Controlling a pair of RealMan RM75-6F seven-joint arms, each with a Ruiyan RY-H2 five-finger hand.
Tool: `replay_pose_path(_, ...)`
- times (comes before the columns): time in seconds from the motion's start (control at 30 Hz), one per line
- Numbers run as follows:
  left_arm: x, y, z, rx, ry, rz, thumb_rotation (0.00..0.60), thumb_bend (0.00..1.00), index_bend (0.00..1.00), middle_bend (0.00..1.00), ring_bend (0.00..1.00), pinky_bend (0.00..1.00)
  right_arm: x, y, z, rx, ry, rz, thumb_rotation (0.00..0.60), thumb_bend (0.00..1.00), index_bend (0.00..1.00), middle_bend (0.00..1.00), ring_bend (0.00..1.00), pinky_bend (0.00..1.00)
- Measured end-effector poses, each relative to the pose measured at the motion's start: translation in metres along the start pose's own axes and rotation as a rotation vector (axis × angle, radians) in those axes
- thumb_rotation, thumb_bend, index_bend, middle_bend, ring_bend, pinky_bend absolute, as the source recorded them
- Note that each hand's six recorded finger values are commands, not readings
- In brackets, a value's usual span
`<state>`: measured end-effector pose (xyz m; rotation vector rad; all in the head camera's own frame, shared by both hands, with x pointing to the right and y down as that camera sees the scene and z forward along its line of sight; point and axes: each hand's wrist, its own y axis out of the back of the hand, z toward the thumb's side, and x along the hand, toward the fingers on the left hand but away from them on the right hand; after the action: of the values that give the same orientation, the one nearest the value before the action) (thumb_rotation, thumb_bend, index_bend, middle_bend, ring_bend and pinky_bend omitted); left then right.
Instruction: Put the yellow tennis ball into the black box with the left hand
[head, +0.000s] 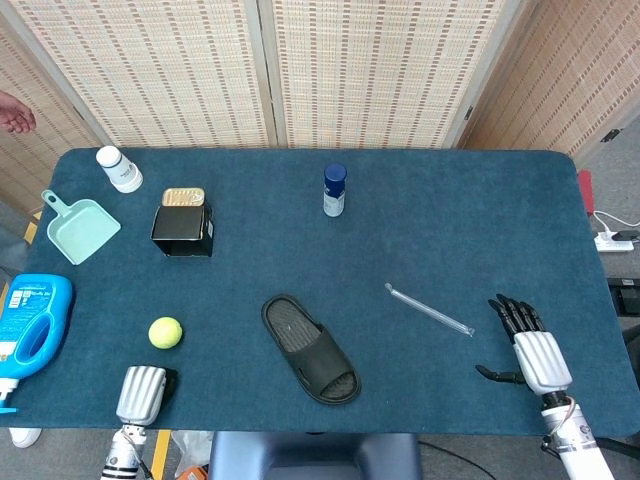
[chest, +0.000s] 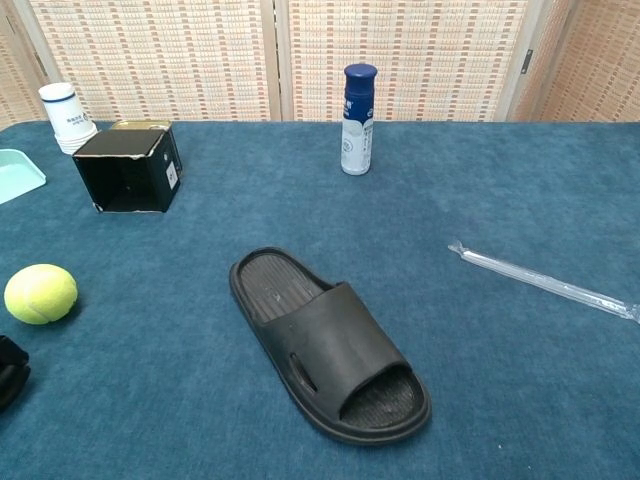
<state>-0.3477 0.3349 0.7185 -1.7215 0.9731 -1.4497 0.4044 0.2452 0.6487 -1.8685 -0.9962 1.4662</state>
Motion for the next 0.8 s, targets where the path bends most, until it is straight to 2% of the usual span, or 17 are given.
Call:
replay_pose_path(0.27, 0.023, -0.008, 0.009, 0.015, -0.003, -0.017, 0.600, 0.69, 1.00, 1.00, 1.00, 1.00, 0.000, 0.002, -0.003, -0.011, -0.006, -0.003, 0.600, 0.00, 0.00, 0.00, 0.00, 0.00)
replay_pose_path(0.57, 0.052, 0.000, 0.000, 0.014, 0.023, 0.012, 0.600, 0.69, 1.00, 1.00, 1.00, 1.00, 0.000, 0.003, -0.004, -0.012, -0.009, -0.002, 0.600, 0.00, 0.00, 0.00, 0.00, 0.00)
replay_pose_path(0.8, 0.073, 0.001, -0.006, 0.042, 0.017, 0.008, 0.600, 0.69, 1.00, 1.00, 1.00, 1.00, 0.001, 0.002, -0.003, -0.006, -0.010, -0.002, 0.600, 0.00, 0.00, 0.00, 0.00, 0.00)
